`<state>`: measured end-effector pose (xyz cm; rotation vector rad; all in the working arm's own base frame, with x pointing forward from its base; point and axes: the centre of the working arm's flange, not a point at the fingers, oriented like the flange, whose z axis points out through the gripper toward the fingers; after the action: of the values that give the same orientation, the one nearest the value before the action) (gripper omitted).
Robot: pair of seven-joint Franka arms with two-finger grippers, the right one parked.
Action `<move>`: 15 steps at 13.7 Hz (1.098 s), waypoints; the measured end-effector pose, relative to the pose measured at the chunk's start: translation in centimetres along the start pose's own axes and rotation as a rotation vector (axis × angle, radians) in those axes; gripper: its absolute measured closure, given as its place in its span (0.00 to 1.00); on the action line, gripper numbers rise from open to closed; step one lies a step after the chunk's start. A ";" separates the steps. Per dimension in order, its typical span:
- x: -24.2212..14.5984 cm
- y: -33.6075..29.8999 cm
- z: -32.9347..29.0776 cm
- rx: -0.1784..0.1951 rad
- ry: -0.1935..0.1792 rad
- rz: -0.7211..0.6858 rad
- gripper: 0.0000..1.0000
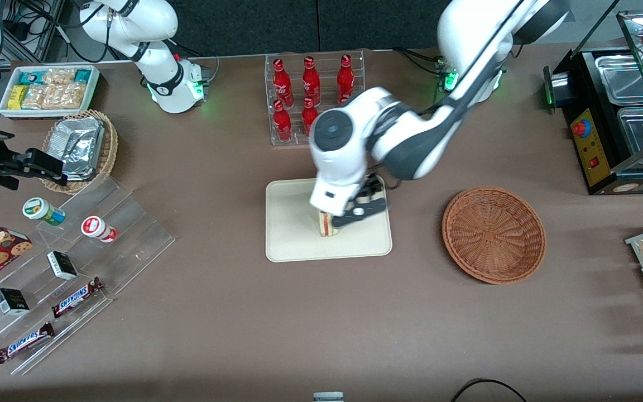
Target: Place sandwich from basket to tray
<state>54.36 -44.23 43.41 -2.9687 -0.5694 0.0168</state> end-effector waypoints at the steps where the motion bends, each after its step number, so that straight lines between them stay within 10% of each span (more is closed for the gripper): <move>1: 1.6 -2.3 -2.5 -0.002 -0.003 -0.036 0.00; 15: 11.5 -26.4 -14.2 0.081 -0.168 0.178 0.00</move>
<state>55.78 -17.25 60.72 -2.9452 -0.3118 0.3006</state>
